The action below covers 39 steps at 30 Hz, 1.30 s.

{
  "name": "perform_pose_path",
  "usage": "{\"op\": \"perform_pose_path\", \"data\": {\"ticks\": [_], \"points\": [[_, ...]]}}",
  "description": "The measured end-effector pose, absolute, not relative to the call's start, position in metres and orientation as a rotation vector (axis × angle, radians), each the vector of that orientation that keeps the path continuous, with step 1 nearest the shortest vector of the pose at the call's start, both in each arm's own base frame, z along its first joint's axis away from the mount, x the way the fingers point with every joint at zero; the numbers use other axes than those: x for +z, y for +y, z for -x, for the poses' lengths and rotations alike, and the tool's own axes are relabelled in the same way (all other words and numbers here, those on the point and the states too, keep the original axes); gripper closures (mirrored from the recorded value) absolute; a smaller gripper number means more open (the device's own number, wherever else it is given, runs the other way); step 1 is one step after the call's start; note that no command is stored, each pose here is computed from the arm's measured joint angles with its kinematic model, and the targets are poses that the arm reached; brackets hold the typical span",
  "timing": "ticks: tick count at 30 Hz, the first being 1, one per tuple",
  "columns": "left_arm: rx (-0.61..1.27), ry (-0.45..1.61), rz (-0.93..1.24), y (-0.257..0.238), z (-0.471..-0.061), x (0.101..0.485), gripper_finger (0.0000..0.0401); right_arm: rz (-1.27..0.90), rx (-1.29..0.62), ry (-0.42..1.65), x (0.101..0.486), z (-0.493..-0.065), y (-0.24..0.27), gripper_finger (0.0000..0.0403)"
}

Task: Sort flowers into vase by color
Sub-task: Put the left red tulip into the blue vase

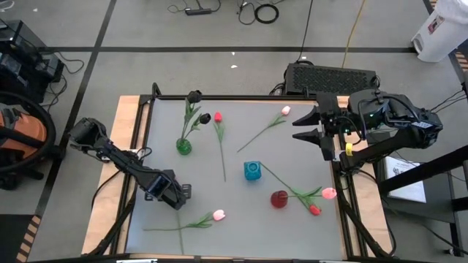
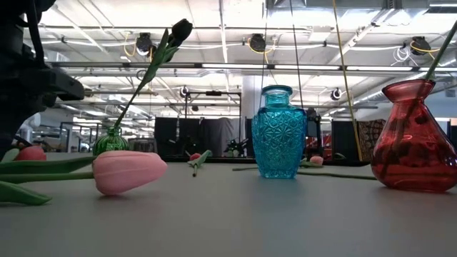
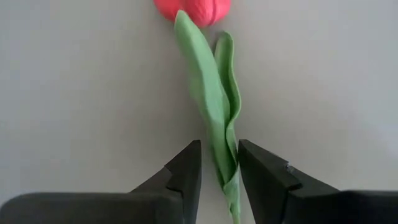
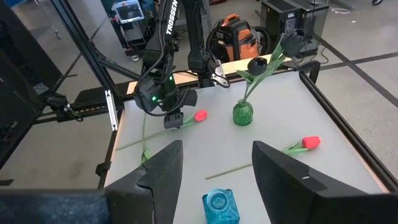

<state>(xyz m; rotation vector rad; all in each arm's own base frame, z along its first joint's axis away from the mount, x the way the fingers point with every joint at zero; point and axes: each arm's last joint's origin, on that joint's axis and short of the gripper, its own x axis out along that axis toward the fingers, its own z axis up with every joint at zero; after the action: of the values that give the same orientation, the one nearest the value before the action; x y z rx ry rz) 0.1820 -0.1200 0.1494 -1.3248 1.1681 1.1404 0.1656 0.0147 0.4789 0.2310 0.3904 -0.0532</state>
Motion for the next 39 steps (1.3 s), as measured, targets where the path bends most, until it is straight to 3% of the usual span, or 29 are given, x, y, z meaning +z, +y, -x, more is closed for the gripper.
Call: {"op": "perform_pose_path", "data": {"ticks": [19,39], "points": [[1.099,1.142,1.302,-0.120,-0.184,0.150,0.0394,-0.229,-0.053,0.391,0.479,-0.166,0.015,0.0218],[0.839,1.161,1.167,-0.128,-0.198,0.174,0.0400,-0.230,-0.056,0.391,0.479,-0.166,0.015,0.0218]]}}
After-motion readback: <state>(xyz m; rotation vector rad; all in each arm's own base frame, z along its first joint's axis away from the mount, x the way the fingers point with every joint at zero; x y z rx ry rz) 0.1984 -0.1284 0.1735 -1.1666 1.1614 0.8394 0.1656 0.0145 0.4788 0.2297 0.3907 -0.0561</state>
